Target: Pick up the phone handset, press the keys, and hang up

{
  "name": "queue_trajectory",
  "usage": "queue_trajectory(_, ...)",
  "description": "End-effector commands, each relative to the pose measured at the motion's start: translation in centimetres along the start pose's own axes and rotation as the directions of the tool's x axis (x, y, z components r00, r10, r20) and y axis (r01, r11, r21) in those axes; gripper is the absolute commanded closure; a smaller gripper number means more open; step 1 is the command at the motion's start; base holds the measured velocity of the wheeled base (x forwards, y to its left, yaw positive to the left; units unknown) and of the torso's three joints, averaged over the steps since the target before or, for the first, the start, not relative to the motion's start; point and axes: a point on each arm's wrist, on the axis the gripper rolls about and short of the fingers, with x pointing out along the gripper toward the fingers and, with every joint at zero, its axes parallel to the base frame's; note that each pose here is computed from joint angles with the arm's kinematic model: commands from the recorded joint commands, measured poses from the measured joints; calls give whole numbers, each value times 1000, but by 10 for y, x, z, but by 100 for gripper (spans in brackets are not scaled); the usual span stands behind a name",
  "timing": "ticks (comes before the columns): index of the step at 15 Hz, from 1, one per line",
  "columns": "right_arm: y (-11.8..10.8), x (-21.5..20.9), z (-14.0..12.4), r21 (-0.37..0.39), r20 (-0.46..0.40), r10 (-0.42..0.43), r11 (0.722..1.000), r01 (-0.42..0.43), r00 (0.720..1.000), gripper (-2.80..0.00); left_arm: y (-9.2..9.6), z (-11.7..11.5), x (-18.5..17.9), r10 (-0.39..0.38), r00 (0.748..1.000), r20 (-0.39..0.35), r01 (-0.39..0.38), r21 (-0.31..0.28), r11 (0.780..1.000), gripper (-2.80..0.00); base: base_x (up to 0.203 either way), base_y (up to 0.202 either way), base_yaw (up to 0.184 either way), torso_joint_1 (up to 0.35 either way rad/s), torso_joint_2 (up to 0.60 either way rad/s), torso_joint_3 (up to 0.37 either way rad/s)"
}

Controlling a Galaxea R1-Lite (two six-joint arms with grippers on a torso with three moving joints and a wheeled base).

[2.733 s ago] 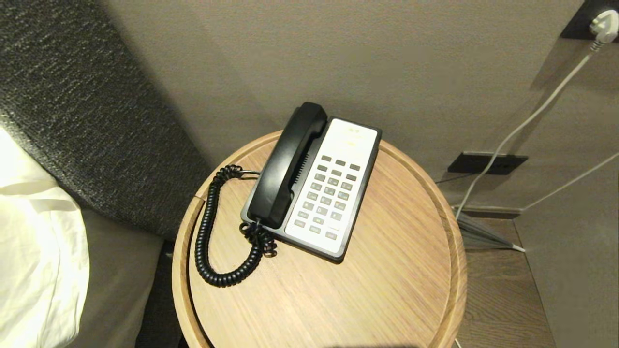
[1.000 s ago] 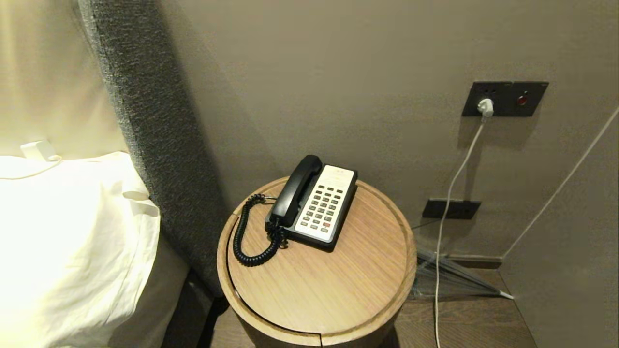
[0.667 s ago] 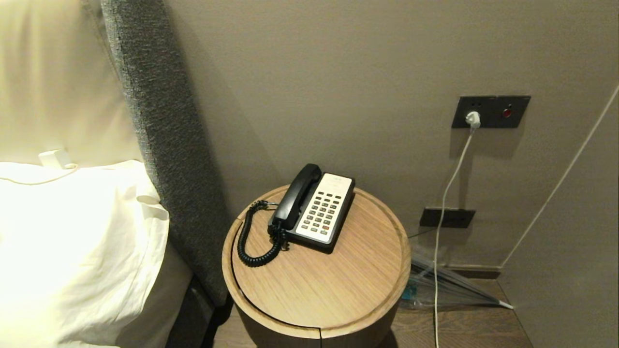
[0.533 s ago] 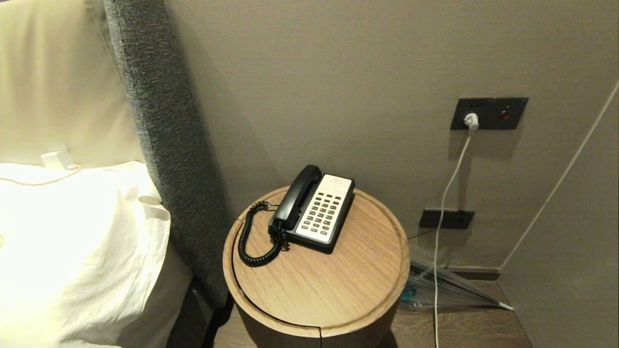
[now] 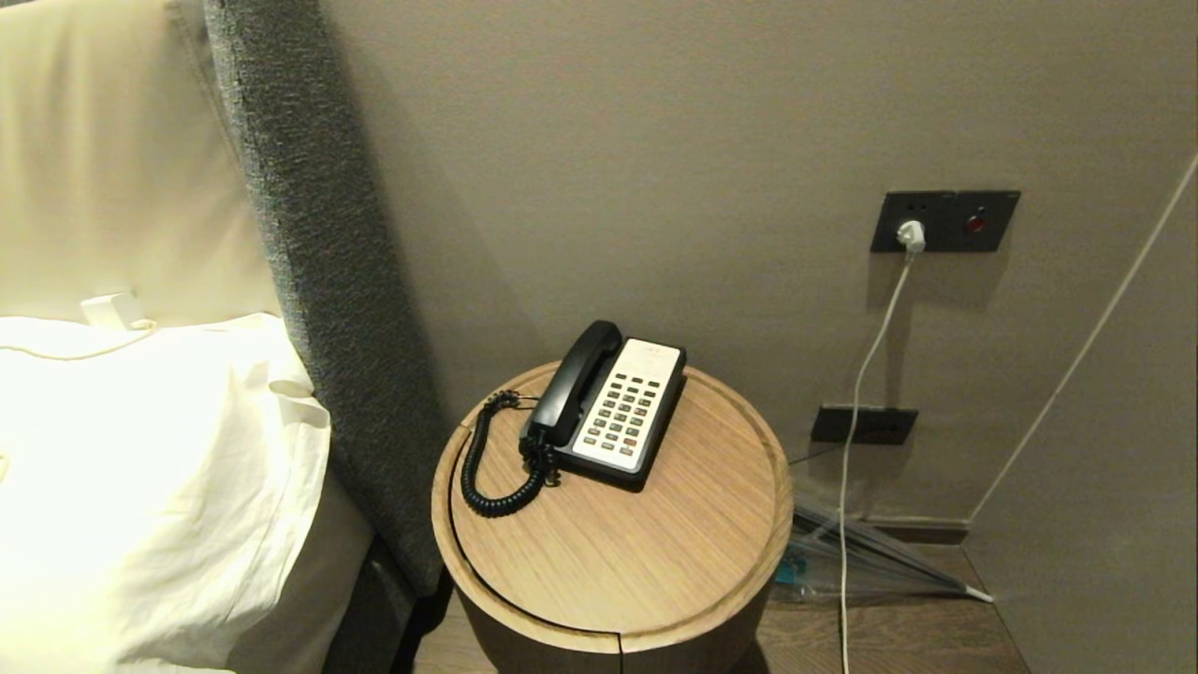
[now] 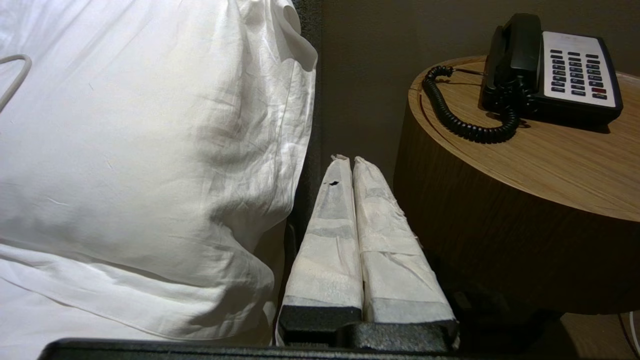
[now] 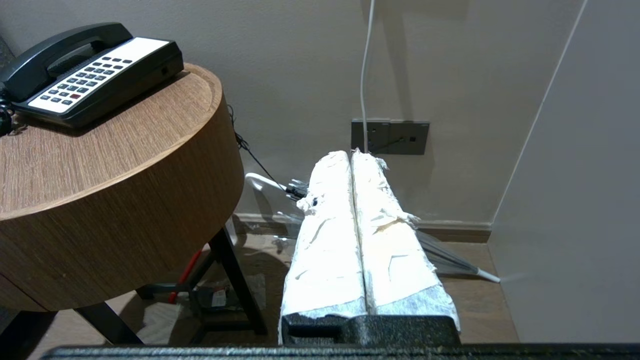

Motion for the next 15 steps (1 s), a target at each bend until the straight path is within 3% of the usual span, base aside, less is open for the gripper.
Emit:
queue_trajectory(1,0,1,-6,4,-22,0,1000,0,1000,0,0,-5,1,0,1000,-18,0,-1,1000,0,0,0,0,0,0,0)
queue_trajectory(15,0,1,-5,12,-19,-6,1000,7,1000,0,0,-5,1,0,1000,-18,0,0,1000,0,0,0,0,0,0,0)
